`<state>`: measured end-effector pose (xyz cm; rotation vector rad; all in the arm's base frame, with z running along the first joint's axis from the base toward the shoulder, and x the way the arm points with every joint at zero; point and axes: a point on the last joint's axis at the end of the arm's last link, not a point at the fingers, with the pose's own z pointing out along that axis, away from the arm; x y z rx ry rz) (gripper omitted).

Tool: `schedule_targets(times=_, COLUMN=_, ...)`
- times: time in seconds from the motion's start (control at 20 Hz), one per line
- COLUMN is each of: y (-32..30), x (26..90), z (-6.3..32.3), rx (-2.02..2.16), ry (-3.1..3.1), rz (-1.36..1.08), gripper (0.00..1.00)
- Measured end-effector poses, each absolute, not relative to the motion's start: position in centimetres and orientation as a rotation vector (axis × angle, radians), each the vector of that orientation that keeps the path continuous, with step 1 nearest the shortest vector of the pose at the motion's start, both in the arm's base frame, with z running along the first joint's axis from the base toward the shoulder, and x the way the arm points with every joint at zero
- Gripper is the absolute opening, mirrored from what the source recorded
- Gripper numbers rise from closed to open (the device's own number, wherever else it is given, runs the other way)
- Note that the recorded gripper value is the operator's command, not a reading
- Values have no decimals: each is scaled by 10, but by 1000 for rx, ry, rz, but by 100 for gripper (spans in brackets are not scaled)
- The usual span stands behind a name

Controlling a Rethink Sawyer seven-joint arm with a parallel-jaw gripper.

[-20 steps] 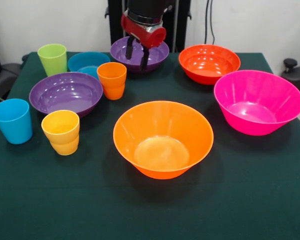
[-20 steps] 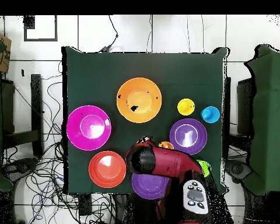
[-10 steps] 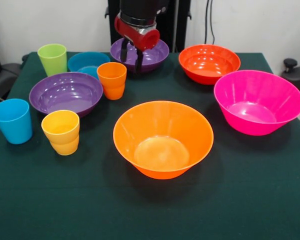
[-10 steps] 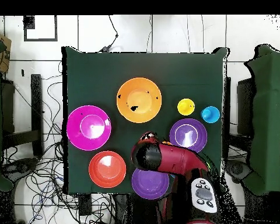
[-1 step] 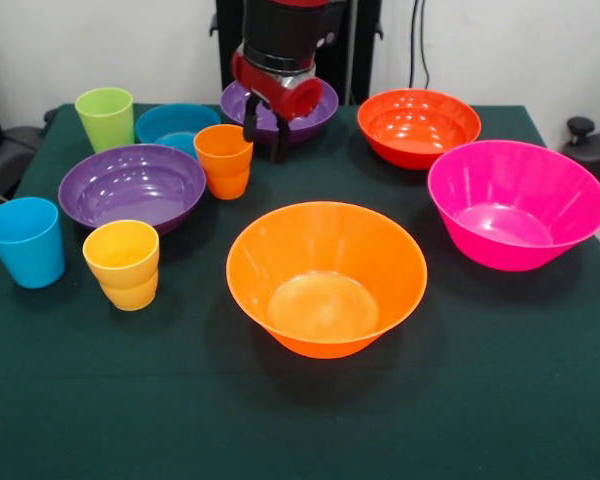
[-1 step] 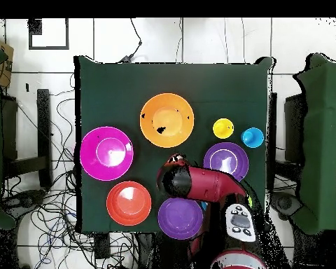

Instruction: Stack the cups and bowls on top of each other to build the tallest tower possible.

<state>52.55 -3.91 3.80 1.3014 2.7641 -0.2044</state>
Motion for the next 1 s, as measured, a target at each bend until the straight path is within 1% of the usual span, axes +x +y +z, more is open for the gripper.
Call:
schedule_targets(times=0.15, y=-37, x=524, z=33, rx=1300, ry=2775, rz=-204, gripper=100)
schedule_targets(times=0.55, y=-37, x=525, z=32, rx=1302, ry=2775, rz=-200, gripper=100)
schedule_targets(times=1.0, y=-55, x=534, z=47, rx=1336, ry=2725, rz=-180, gripper=100)
